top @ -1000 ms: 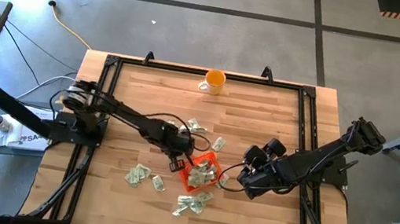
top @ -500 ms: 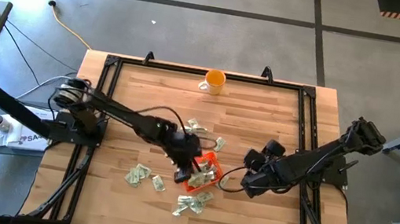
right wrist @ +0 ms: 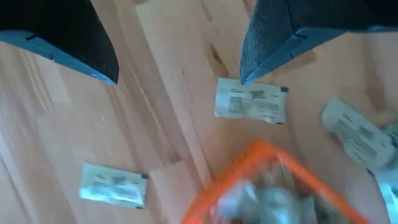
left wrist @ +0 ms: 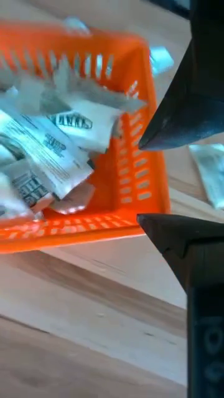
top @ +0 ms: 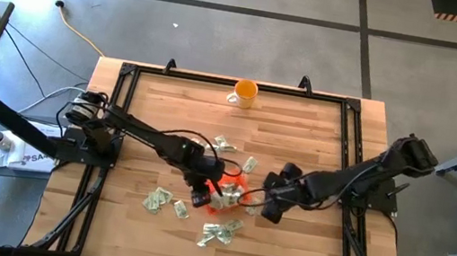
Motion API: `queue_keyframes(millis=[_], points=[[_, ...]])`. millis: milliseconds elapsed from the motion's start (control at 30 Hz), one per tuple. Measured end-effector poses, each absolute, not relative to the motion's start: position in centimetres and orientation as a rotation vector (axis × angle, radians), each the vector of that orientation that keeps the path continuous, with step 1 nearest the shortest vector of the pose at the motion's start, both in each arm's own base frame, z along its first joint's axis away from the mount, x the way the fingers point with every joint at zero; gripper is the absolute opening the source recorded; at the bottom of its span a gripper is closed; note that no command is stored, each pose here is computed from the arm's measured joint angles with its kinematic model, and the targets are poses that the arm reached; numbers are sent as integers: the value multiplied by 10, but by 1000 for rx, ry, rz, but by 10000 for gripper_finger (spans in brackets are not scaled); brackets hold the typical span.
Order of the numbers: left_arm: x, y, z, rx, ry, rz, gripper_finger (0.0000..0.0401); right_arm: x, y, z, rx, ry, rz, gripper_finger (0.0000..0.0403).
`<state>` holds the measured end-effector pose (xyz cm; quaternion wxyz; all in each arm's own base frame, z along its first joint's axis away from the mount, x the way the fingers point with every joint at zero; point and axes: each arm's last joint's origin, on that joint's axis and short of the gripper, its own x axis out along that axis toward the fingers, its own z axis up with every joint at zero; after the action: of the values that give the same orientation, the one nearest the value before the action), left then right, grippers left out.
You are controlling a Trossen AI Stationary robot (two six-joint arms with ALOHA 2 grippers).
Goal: Pick and place Stevia / Truvia into bins
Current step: Put the stevia packet into the bin
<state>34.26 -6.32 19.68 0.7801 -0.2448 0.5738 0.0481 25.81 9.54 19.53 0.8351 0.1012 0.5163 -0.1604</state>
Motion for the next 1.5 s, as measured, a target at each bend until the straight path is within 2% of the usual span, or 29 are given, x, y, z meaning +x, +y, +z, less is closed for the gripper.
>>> queue_keyframes(millis=[233,367,533,667,767,933,1033,1200,1333,1400,1500], points=[[332,-61,204,-514,1273,150,204,284,73,168,187,1191,-247,325],[325,-58,228,-506,1181,168,183,299,71,173,184,1102,-206,325],[300,-49,258,-426,1114,323,158,312,68,183,140,1002,-151,325],[277,-42,272,-374,1131,440,144,304,66,180,117,1107,-161,325],[266,-39,278,-370,1147,479,141,293,79,176,73,1212,-44,325],[259,-38,278,-366,1195,502,143,287,107,171,-74,1170,168,325],[254,-38,272,-372,1239,535,144,293,114,165,-113,1117,182,325],[245,-52,259,-378,1271,532,145,302,115,134,-116,1188,178,322],[236,-69,250,-414,1306,540,145,305,109,119,-48,1258,135,284],[232,-78,248,-437,1312,539,145,305,105,118,-15,1272,103,244],[224,-92,242,-452,1325,544,145,305,100,121,7,1279,77,163]])
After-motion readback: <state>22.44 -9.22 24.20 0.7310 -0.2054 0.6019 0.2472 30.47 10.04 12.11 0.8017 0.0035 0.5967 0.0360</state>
